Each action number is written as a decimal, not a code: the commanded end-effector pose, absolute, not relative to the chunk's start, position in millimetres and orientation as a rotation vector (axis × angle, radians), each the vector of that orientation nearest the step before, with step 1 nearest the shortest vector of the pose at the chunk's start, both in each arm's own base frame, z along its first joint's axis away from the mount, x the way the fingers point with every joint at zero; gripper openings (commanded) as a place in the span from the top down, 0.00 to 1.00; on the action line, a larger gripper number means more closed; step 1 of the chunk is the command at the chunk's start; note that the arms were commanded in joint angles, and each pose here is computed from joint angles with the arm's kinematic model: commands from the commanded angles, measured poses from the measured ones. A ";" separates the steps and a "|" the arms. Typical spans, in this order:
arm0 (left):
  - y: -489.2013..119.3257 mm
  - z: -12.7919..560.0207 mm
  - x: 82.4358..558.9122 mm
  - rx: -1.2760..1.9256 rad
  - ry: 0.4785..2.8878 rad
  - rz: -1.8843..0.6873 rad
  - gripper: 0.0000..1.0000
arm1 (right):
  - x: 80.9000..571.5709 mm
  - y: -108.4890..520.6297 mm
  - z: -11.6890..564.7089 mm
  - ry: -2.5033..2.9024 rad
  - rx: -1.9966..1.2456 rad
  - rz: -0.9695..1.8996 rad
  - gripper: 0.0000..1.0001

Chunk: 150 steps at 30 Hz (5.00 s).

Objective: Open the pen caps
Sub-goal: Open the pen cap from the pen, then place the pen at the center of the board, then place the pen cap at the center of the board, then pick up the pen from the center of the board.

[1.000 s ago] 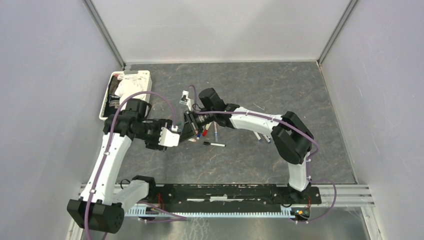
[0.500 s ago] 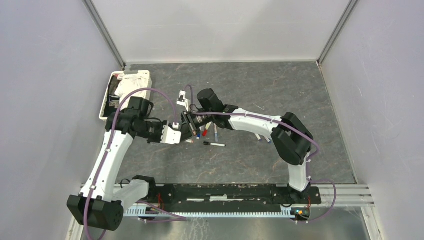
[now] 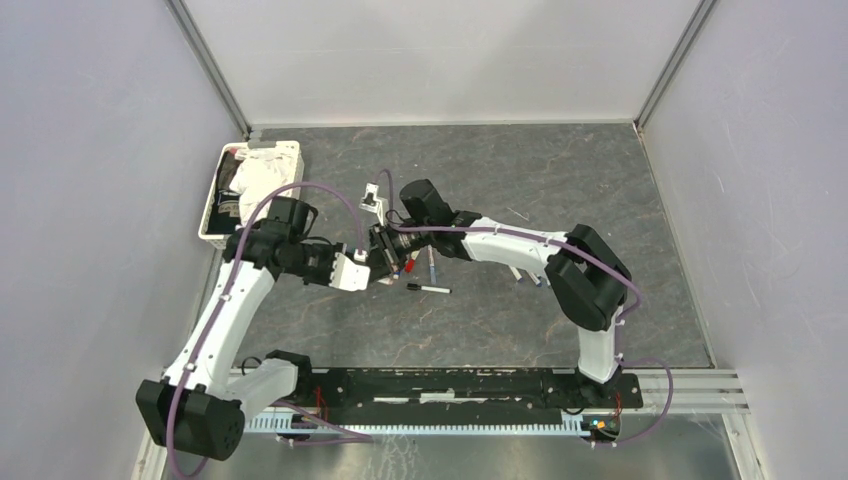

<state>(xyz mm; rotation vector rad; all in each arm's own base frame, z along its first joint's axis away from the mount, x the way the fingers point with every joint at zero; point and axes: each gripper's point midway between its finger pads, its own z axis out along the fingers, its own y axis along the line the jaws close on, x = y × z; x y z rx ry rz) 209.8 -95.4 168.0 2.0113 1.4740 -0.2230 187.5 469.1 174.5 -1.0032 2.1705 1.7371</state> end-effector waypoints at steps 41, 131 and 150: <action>-53.9 39.7 364.8 1.119 2.367 -0.248 0.84 | 320.3 -39.7 39.0 2.314 0.435 -0.300 0.94; -63.7 168.4 216.9 1.396 1.978 -0.654 0.00 | 213.0 367.8 88.2 1.944 -1.252 0.677 0.86; -91.2 154.7 197.0 1.938 1.676 -0.375 0.12 | 177.0 419.2 168.1 1.920 -1.202 1.299 1.00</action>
